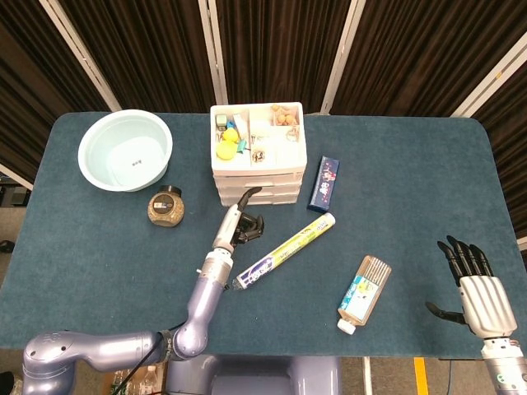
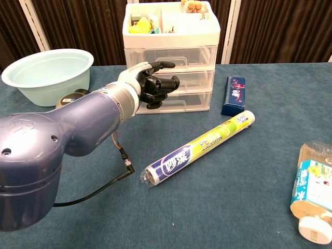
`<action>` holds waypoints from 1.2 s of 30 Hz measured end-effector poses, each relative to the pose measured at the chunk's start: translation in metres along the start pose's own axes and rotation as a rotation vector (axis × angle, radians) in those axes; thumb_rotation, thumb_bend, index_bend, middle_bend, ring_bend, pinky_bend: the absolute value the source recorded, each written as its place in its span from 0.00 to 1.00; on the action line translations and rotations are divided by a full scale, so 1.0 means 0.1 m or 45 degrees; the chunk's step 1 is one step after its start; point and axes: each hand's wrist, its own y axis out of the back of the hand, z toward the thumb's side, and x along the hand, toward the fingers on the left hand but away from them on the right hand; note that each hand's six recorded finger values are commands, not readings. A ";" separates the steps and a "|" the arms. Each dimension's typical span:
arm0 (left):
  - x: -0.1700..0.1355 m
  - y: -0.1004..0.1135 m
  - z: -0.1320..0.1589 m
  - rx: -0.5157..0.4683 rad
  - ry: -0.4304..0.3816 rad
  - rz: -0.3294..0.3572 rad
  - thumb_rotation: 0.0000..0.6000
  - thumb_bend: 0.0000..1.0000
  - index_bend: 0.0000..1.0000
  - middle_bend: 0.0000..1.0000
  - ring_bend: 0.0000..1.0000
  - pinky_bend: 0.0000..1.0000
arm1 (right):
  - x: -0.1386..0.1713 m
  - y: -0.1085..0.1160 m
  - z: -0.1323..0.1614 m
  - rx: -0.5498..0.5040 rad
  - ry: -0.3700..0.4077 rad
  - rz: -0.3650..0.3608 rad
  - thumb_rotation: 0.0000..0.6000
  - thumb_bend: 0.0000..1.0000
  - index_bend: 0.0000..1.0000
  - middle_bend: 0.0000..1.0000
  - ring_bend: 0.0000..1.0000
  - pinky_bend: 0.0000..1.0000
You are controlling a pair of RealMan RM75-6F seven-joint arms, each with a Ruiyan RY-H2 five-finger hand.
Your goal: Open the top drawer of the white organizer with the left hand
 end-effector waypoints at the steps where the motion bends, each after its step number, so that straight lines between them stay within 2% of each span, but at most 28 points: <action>1: 0.01 0.00 -0.01 0.000 0.001 0.001 1.00 0.65 0.11 1.00 0.94 0.96 | 0.00 0.00 0.00 -0.002 0.000 0.000 1.00 0.07 0.00 0.00 0.00 0.00; 23: 0.17 -0.04 0.01 -0.001 -0.016 0.028 1.00 0.65 0.12 1.00 0.94 0.96 | -0.01 0.02 -0.01 -0.030 -0.008 0.006 1.00 0.07 0.00 0.00 0.00 0.00; 36: 0.29 -0.16 0.04 0.025 -0.012 0.002 1.00 0.65 0.14 1.00 0.94 0.96 | -0.01 0.03 -0.01 -0.044 -0.013 0.005 1.00 0.07 0.00 0.00 0.00 0.00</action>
